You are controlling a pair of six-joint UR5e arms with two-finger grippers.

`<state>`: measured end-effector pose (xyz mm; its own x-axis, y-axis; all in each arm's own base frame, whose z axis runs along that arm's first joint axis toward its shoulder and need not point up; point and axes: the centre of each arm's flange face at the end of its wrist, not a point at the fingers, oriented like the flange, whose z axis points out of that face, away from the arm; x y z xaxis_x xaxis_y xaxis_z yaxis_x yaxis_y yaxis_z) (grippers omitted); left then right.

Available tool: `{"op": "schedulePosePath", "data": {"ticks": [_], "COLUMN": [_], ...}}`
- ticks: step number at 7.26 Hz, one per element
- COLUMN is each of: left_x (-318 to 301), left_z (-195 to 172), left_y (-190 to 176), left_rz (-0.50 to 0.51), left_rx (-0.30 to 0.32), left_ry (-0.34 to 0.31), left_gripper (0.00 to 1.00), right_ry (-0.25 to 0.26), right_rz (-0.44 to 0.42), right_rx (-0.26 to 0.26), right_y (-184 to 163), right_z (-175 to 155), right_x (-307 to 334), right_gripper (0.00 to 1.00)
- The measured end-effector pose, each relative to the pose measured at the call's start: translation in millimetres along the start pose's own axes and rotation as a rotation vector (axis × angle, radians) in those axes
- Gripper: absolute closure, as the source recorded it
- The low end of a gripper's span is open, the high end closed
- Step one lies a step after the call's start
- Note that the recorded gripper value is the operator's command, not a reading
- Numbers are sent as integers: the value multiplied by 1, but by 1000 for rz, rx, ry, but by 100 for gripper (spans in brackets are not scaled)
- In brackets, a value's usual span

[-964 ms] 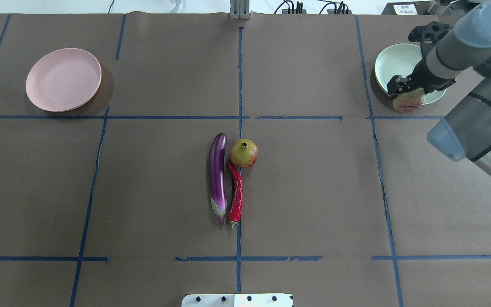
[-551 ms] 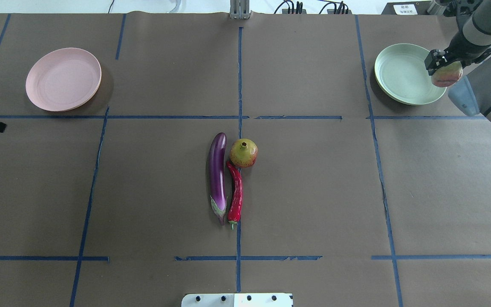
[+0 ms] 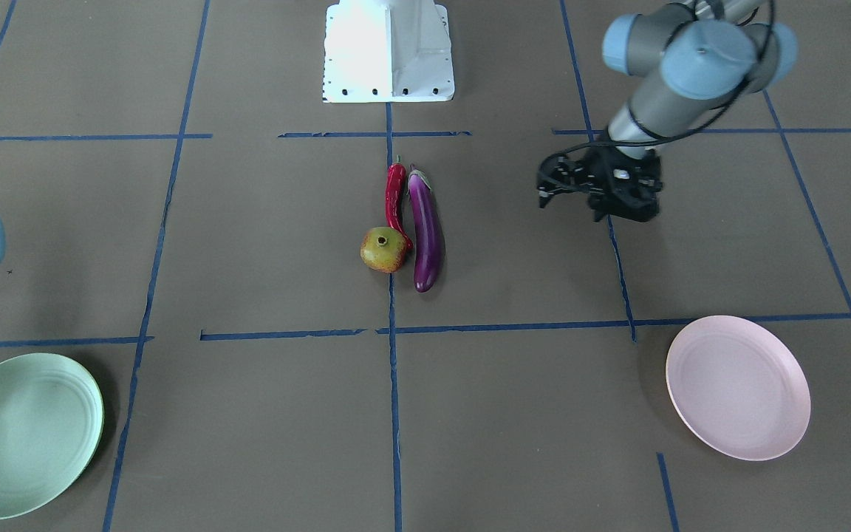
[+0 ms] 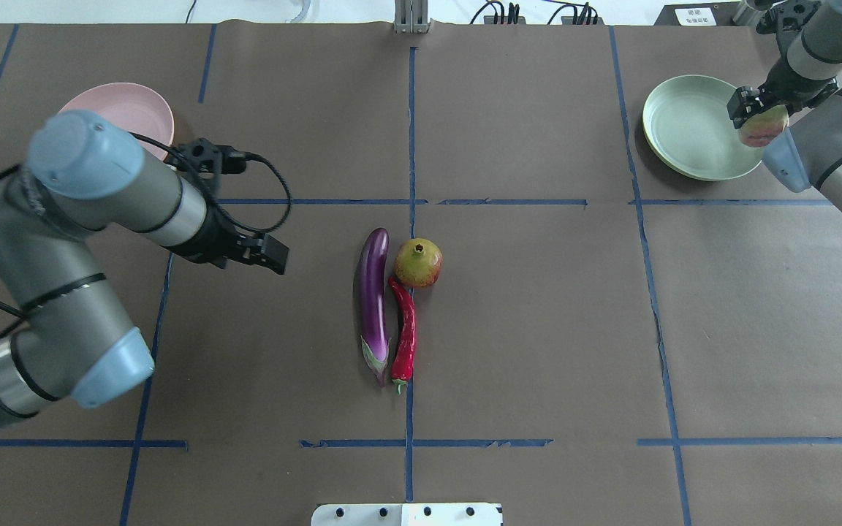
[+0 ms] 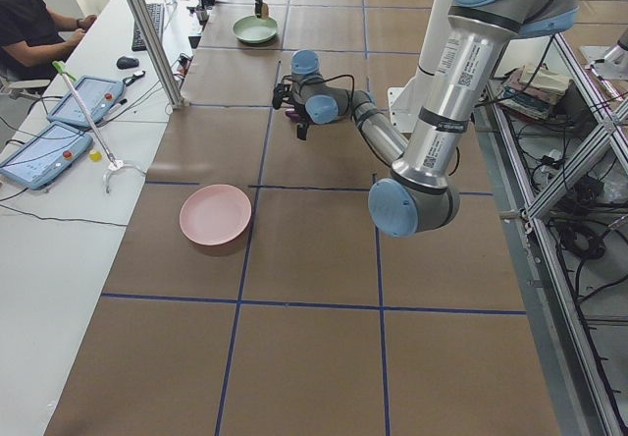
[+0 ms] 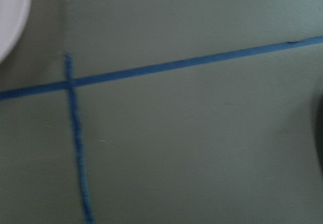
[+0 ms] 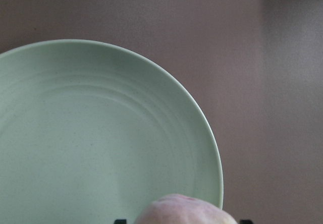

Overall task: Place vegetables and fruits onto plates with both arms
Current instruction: 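Release the apple while the left gripper carries the eggplant to the pink plate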

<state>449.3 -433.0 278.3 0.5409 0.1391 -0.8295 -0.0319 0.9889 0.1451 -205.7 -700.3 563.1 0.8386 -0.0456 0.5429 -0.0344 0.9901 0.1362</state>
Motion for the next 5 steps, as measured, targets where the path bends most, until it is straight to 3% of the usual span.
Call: {"op": "schedulePosePath", "data": {"ticks": [2, 3, 4, 5], "left_x": [89, 114, 128, 134], "left_z": [54, 76, 91, 101], "left_y": [41, 55, 58, 58], "left_rz": [-58, -61, -61, -63], "left_rx": [39, 70, 84, 88], "left_ry": [-13, -32, -49, -62], "left_gripper": [0, 7, 33, 74], "right_ry": [-7, -11, -15, -18], "right_rz": [-8, -10, -11, -11], "right_rx": [9, 16, 22, 25], "right_y": [0, -1, -2, -2], "right_z": [-2, -3, -5, -6], "right_x": [-6, -7, -7, -7], "right_gripper": [0, 0, 0, 0]}}
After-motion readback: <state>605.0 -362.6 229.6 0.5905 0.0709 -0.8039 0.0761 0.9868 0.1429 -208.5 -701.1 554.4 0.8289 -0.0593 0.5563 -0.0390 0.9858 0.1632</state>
